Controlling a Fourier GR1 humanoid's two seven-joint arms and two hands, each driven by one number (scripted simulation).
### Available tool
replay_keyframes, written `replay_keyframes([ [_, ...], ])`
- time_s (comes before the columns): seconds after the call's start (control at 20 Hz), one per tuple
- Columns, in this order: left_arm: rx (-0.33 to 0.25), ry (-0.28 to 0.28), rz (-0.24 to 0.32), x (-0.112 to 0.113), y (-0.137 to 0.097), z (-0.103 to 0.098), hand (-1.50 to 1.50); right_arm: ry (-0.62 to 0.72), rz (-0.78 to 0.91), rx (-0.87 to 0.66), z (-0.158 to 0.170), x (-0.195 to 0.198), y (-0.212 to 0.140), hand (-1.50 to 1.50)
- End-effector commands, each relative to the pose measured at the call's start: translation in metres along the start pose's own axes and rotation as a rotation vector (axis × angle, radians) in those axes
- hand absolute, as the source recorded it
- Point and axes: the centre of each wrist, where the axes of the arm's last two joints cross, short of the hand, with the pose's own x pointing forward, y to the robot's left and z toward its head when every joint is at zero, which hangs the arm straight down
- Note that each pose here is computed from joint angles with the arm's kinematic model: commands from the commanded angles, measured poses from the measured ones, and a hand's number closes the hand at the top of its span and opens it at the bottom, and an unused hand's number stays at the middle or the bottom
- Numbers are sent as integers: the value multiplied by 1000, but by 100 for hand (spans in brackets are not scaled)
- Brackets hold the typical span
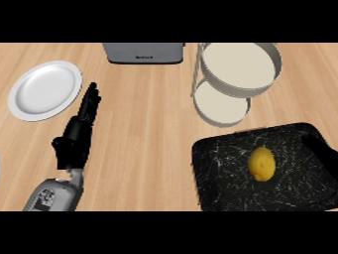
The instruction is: Pick the lemon from the tray and place it in the tiered basket
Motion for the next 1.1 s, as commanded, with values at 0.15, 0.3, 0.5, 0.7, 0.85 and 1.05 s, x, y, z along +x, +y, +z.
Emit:
replay_keyframes([
  [0.15,7,8,0,0,-4,14,0,131,124,8,-2,-4,6,-150],
  [0.3,0,-2,1,2,-8,12,0,104,114,-6,-11,-1,5,-150],
  [0.5,2,-2,-4,-8,19,9,0,41,218,20,-20,-11,24,-150],
  [0.7,21,-7,-3,-13,-3,-5,0,31,253,-24,-22,7,34,-150],
  [0.85,-11,1,1,-4,-9,23,0,79,256,-50,-43,-6,28,-150],
  [1.05,2,2,4,6,9,2,0,147,245,-56,-42,-13,39,-150],
])
